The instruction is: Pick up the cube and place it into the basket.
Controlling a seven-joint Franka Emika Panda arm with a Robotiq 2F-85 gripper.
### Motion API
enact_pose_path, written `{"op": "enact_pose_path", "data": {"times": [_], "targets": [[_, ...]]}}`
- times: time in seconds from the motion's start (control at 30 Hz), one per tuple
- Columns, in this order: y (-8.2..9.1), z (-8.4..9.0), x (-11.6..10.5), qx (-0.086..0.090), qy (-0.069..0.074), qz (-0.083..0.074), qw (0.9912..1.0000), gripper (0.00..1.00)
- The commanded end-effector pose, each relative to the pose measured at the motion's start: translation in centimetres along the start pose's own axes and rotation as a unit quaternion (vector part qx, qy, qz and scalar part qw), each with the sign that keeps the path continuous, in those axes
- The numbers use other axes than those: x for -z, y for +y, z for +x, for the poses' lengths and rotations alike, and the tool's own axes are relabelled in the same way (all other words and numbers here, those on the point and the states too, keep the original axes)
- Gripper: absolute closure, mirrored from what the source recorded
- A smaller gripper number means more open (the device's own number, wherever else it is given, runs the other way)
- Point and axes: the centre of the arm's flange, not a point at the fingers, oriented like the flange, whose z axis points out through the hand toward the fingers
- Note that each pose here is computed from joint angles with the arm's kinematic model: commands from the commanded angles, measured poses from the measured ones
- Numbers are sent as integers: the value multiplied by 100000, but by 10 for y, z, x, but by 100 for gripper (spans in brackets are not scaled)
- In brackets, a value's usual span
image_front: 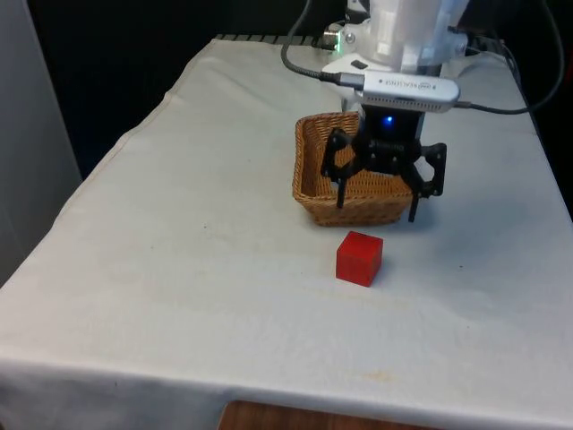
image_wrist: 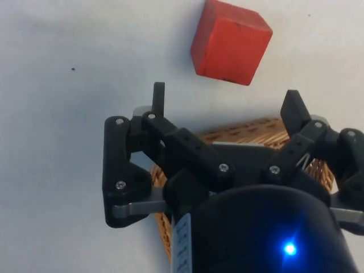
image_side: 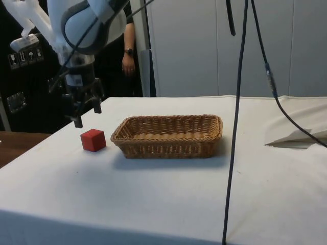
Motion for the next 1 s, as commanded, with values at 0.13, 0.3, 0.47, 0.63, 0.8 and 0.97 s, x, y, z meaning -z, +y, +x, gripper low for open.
{"op": "enact_pose_path", "data": {"times": [0.13,0.3,0.47,0.63,0.8,0.97], "targets": [[2,-1,-6,-171,-170,-174,100000,0],[1,0,-19,-608,-271,-170,99998,0],[0,2,-27,-832,-147,-426,99996,0],[0,5,-35,-1105,-84,-665,99992,0],[-1,6,-43,-1193,-284,-863,99989,0],[0,6,-48,-1267,-445,-1071,99985,0]]}}
